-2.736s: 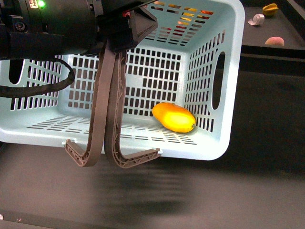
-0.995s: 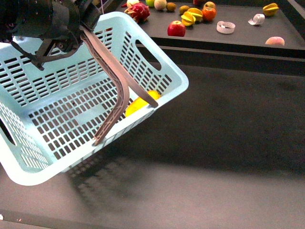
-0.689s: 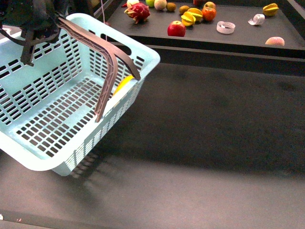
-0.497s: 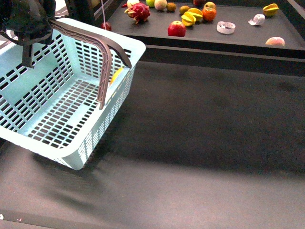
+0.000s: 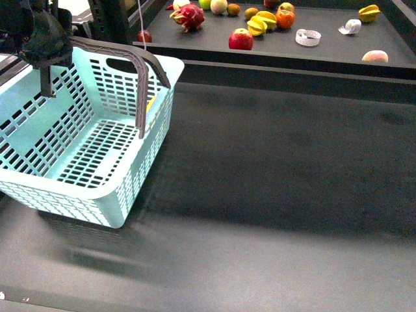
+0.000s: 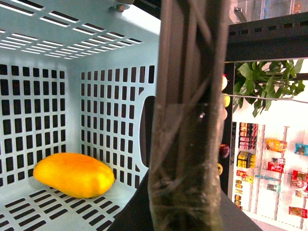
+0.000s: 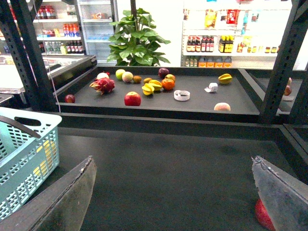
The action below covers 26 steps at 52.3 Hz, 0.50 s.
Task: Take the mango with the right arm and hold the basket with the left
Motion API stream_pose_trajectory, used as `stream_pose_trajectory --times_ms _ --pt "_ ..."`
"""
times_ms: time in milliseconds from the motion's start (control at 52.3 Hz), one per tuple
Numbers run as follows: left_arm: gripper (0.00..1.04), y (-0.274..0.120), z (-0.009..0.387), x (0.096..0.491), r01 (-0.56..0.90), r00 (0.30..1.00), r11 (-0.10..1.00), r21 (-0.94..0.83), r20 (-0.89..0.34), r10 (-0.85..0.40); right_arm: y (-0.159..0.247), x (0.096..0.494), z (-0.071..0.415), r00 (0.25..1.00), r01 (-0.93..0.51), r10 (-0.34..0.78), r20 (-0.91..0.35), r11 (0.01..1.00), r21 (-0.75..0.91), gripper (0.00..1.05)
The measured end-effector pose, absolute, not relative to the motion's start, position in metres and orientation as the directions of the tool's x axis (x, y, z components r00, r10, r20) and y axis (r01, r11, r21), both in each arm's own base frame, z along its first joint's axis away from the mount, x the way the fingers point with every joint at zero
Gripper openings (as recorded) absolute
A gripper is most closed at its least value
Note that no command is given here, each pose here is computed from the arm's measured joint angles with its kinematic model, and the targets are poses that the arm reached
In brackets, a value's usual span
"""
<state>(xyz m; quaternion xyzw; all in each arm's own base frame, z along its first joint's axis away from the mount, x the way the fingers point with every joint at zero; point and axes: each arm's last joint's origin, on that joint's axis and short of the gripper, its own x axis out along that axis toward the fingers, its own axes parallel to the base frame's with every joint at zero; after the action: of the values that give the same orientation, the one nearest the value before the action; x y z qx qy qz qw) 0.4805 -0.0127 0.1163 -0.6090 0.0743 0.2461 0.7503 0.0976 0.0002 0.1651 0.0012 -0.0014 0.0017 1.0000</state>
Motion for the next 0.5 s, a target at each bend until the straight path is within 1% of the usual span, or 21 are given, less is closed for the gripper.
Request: stream_pose_trajectory --times_ms 19,38,96,172,210,268,287,364,402,478,497 --pt "0.09 -0.013 0.116 0.481 -0.461 0.867 0.137 -0.877 -0.413 0.278 0.0 0.098 0.165 1.0 -0.003 0.003 0.003 1.0 0.002 0.97" --pt "0.11 -0.012 0.116 0.481 -0.464 0.865 0.134 -0.875 -0.417 0.278 0.0 0.098 0.165 1.0 -0.003 0.003 0.003 1.0 0.002 0.97" --pt "0.23 -0.01 0.116 0.481 -0.471 0.858 0.124 -0.873 -0.422 0.292 0.0 0.098 0.165 1.0 -0.003 0.003 0.003 1.0 0.002 0.97" --pt "0.43 -0.009 0.116 0.48 -0.48 0.853 0.119 -0.869 -0.431 0.295 0.0 0.098 0.165 1.0 -0.003 0.003 0.003 1.0 0.002 0.97" --pt "0.48 -0.008 0.117 0.479 -0.48 0.853 0.119 -0.869 -0.43 0.295 0.0 0.098 0.165 1.0 -0.003 0.003 0.003 1.0 0.003 0.97" --pt "0.59 -0.008 0.12 0.476 -0.478 0.855 0.118 -0.87 -0.429 0.291 0.0 0.098 0.165 1.0 -0.003 0.003 0.003 1.0 0.002 0.97" --pt "0.61 -0.008 0.121 0.475 -0.477 0.856 0.119 -0.871 -0.429 0.289 0.0 0.098 0.165 1.0 -0.003 0.003 0.003 1.0 0.002 0.97" --pt "0.75 -0.006 0.132 0.468 -0.46 0.865 0.118 -0.88 -0.415 0.281 0.0 0.098 0.165 1.0 -0.003 0.003 0.003 1.0 0.002 0.97" --pt "0.86 -0.005 0.143 0.462 -0.439 0.876 0.119 -0.891 -0.394 0.278 0.0 0.098 0.165 1.0 -0.003 0.003 0.003 1.0 0.003 0.97" --pt "1.0 -0.001 0.159 0.45 -0.412 0.89 0.134 -0.901 -0.366 0.273 0.0 0.098 0.165 1.0 -0.003 0.003 0.003 1.0 0.002 0.97" --pt "1.0 0.001 0.163 0.445 -0.409 0.892 0.142 -0.902 -0.362 0.269 0.0 0.098 0.165 1.0 -0.003 0.003 0.003 1.0 0.003 0.97"
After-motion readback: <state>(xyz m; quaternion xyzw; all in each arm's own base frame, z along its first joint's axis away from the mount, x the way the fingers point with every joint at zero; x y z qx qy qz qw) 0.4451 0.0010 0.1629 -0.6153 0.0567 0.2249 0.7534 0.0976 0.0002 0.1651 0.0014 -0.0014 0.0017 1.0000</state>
